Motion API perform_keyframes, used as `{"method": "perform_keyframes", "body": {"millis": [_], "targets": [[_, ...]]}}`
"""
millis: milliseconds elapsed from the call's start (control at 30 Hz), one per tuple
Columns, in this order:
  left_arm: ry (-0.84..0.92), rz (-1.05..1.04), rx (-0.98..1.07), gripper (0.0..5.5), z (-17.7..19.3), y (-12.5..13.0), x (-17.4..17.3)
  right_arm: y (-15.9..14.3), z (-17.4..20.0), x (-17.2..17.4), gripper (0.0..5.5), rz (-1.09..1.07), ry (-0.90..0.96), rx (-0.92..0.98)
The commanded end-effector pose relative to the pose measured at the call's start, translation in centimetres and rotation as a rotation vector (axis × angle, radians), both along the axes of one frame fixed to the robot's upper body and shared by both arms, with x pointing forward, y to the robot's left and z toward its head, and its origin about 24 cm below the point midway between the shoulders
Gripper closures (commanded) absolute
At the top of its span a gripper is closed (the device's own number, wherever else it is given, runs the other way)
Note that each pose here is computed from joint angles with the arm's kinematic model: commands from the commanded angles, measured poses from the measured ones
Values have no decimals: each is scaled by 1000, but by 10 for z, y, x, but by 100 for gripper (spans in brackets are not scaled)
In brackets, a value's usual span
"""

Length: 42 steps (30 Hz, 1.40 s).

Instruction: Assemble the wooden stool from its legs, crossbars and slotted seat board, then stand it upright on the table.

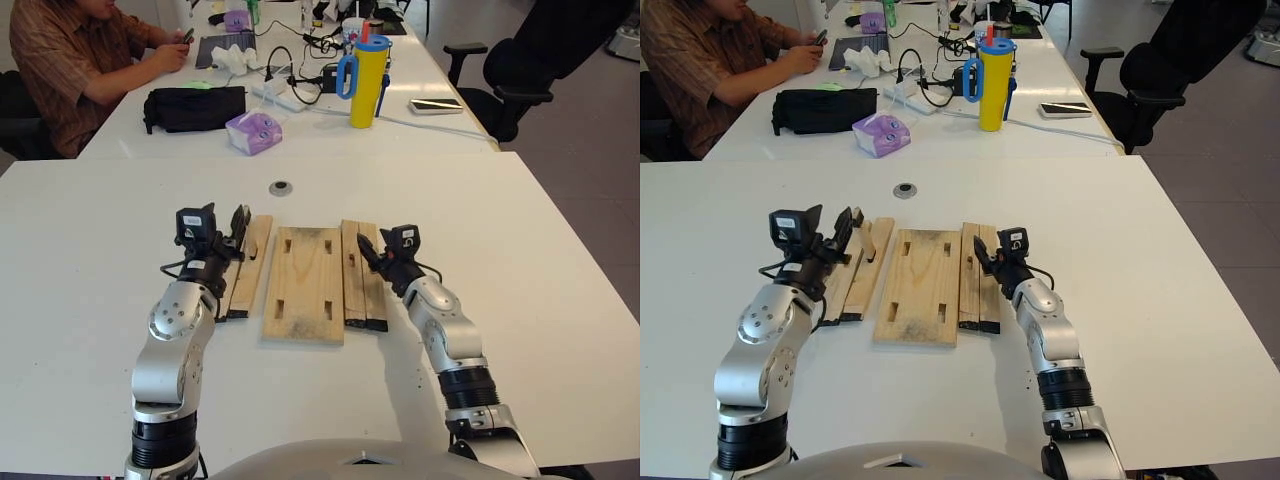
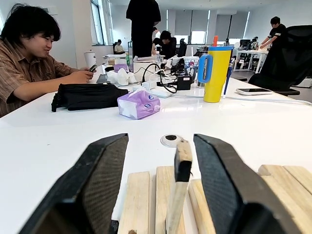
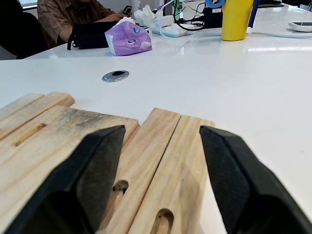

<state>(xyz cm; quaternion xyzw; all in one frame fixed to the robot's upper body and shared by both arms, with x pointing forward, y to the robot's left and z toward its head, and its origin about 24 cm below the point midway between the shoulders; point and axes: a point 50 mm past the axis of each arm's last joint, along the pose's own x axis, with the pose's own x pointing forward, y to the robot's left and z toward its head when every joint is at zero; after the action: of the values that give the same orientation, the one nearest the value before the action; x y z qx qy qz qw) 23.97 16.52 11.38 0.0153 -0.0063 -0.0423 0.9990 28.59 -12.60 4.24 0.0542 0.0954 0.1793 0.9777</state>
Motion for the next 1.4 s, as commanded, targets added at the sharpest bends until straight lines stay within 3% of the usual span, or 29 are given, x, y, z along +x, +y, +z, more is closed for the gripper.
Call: {"method": "perform_keyframes", "body": {"millis": [33,367,833,933,1033,1200,1300,1400], "targets": [[98,-1,6,303,-23,1,2,1,1,-1,266,23,7,-11],[164,-5,21,303,-48,-2,22,6,2,2,266,53,8,-10],[133,-18,33,500,-46,-2,29,1,-3,5,266,-4,23,-59],[104,-19,18,509,-38,-1,35,-4,-4,11,266,-74,10,-135],[-5,-33,-58,509,-8,0,49,-5,0,14,266,-15,-17,-128],[-154,-188,-232,509,53,-1,73,-25,26,23,210,46,-79,116],[-205,-365,-386,509,77,-1,81,-40,57,33,158,104,-104,469],[-204,-480,-507,509,89,5,90,-52,87,40,112,200,-118,681]]}}
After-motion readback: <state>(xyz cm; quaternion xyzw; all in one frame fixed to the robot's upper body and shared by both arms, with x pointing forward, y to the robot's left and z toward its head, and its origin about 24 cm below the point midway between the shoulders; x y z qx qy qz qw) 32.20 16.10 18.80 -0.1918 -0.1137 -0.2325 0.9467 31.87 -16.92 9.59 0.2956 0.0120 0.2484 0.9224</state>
